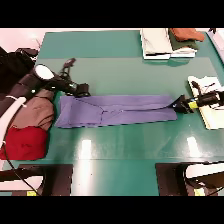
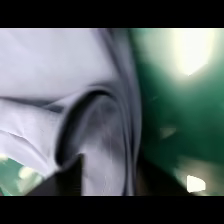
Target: Fold the shirts.
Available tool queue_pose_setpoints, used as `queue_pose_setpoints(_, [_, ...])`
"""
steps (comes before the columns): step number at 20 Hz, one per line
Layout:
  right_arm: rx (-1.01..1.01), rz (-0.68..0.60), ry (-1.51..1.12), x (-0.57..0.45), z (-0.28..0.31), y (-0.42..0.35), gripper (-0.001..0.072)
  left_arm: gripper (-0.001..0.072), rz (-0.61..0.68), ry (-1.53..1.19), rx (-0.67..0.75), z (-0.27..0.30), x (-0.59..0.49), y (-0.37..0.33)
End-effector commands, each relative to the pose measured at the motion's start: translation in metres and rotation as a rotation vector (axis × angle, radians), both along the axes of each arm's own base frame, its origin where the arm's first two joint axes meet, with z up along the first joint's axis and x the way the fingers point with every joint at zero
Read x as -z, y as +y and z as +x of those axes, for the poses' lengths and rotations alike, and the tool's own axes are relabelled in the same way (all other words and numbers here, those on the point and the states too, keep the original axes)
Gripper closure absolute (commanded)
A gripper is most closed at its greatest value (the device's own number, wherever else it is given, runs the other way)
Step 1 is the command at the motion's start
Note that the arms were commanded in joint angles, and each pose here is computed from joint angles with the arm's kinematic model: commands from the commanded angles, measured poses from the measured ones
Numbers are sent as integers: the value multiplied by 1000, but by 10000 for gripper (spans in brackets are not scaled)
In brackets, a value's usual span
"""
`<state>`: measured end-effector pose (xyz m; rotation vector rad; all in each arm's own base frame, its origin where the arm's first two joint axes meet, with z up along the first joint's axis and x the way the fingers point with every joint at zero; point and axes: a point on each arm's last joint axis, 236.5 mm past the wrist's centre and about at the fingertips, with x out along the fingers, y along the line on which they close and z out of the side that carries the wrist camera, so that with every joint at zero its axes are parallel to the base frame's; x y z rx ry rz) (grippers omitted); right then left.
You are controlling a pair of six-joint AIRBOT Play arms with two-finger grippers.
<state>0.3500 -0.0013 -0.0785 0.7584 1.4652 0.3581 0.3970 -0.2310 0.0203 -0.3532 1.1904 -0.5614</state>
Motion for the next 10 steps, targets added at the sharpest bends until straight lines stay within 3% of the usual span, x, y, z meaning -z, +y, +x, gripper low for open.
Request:
queue_pose_setpoints(1, [-88,10,-50,-2,19,32,579,684,-12,5,32,-10,19,-53])
queue_pose_setpoints(2, [-112,6,-74,-12,25,35,673,684,-9,12,52,-14,25,-64])
queue_pose_setpoints(3, [-135,3,-110,-26,31,36,692,684,-8,17,65,-15,30,-74])
queue_pose_setpoints(10, [-210,42,-513,-213,60,88,693,684,-4,45,138,-8,65,-133])
